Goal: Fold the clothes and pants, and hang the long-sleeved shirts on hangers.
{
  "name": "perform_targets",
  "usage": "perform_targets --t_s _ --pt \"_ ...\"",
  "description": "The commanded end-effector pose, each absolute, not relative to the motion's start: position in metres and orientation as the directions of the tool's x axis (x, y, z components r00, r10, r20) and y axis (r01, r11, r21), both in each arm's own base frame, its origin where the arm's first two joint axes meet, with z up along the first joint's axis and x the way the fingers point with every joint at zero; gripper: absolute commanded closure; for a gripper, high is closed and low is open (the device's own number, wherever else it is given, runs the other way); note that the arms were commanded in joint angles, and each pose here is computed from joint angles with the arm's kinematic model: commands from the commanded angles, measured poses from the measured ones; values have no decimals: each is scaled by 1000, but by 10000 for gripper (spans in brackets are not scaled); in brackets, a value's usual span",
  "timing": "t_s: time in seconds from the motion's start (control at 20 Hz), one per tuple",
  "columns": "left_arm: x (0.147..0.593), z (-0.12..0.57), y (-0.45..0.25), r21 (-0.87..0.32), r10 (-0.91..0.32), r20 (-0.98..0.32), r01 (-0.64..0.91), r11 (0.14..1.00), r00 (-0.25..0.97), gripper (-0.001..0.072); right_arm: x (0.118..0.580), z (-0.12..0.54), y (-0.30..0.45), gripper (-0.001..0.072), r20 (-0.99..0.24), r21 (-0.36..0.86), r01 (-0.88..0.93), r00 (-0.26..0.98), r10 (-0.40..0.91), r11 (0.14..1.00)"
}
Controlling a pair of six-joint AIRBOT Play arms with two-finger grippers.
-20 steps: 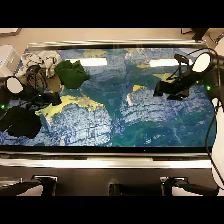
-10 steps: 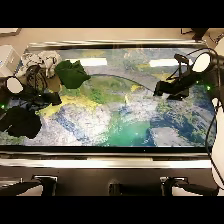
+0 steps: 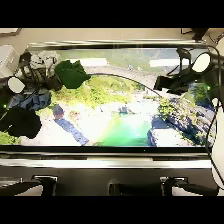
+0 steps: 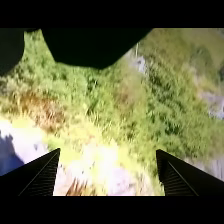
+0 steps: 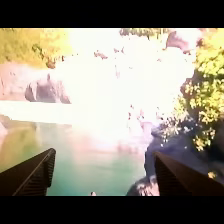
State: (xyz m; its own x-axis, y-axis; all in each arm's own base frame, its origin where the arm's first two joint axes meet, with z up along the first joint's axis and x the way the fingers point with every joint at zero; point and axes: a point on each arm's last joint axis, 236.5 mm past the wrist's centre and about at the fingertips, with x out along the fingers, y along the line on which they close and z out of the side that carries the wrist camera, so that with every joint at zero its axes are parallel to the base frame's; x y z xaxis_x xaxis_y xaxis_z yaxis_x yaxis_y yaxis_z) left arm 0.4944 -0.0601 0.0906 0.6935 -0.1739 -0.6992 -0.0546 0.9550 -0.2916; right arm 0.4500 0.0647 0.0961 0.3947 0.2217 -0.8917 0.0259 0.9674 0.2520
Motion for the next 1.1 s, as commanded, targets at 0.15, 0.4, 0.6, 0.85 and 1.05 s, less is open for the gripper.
perform_targets --t_s 0.15,0.4,0.6,0.85,1.05 --pt "588 120 -39 -372 -85 -352 -55 927 932 268 502 124 54 38 -772 227 7 611 175 974" --pt "586 -46 -48 -680 -333 -703 -457 573 628 -8 496 118 54 35 -792 220 10 585 173 975" --pt "615 -69 -51 -756 -370 -648 -500 423 666 -7 491 115 54 35 -807 219 11 565 175 976" --pt "649 -79 -35 -825 -265 -560 -499 267 785 -7 490 114 55 35 -810 222 11 559 178 975" --pt "671 -67 -44 -854 -204 -502 -446 266 840 -4 488 114 57 35 -813 233 11 551 189 972"
